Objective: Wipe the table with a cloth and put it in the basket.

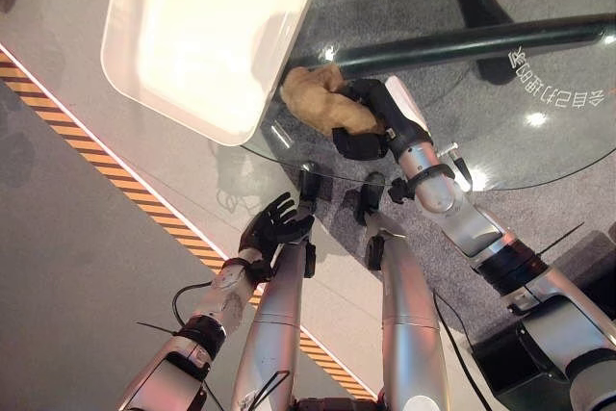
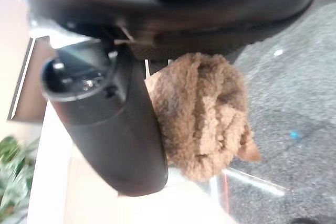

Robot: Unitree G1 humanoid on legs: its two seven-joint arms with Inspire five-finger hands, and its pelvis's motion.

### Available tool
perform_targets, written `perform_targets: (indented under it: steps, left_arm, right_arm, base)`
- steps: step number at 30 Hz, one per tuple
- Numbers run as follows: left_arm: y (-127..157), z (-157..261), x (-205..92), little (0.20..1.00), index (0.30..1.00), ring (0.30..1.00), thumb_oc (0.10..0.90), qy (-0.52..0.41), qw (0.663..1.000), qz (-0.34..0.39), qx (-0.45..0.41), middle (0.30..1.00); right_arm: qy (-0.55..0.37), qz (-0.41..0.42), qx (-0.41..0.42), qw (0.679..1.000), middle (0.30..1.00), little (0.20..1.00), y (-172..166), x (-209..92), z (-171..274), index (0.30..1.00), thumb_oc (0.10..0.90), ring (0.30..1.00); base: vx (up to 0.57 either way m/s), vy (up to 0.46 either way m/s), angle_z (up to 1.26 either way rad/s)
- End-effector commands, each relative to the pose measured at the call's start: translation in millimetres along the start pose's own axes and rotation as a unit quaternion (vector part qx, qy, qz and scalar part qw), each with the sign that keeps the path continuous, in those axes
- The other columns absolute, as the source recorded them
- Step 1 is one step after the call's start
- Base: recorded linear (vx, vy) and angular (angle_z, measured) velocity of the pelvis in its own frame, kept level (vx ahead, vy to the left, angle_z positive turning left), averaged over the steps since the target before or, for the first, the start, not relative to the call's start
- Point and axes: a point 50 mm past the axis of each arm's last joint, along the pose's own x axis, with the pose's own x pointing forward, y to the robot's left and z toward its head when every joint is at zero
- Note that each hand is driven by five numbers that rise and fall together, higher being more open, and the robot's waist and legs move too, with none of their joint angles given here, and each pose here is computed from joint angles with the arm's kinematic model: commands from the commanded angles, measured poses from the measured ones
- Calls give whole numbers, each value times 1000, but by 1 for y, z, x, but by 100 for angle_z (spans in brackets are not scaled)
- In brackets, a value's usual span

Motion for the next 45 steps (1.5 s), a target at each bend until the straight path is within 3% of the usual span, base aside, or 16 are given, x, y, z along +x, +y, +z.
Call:
perform_targets:
  steps: [1,6,18,30,36,45]
  left_arm:
    - [5,-46,-27,900,900,900,800,38,996,-5,-81,900]
    - [17,-47,-40,900,900,900,800,18,989,-18,-143,900]
    - [5,-52,-63,900,900,900,800,24,959,-156,-236,900]
    - [-21,-22,-70,900,900,900,800,-31,912,-255,-320,900]
    - [-41,2,-72,900,900,900,800,-61,874,-325,-356,900]
    - [-52,41,-67,900,900,900,800,-99,852,-359,-368,900]
  right_arm:
    - [-79,-27,50,995,300,200,-10,-8,27,300,100,300]
    - [-65,-39,63,995,300,200,-14,-20,15,300,100,300]
    - [-40,-62,91,993,300,200,-19,-44,-2,300,100,300]
    - [-113,-102,176,972,300,200,-32,-70,19,300,100,300]
    - [-188,-16,262,947,300,200,-31,-84,38,300,100,300]
    - [-226,26,276,934,300,200,-29,-88,46,300,100,300]
  base:
    - [-34,-32,0]
    - [-41,-54,0]
    - [-17,-23,0]
    - [7,-15,-1]
    - [12,-4,-3]
    - [9,-28,-4]
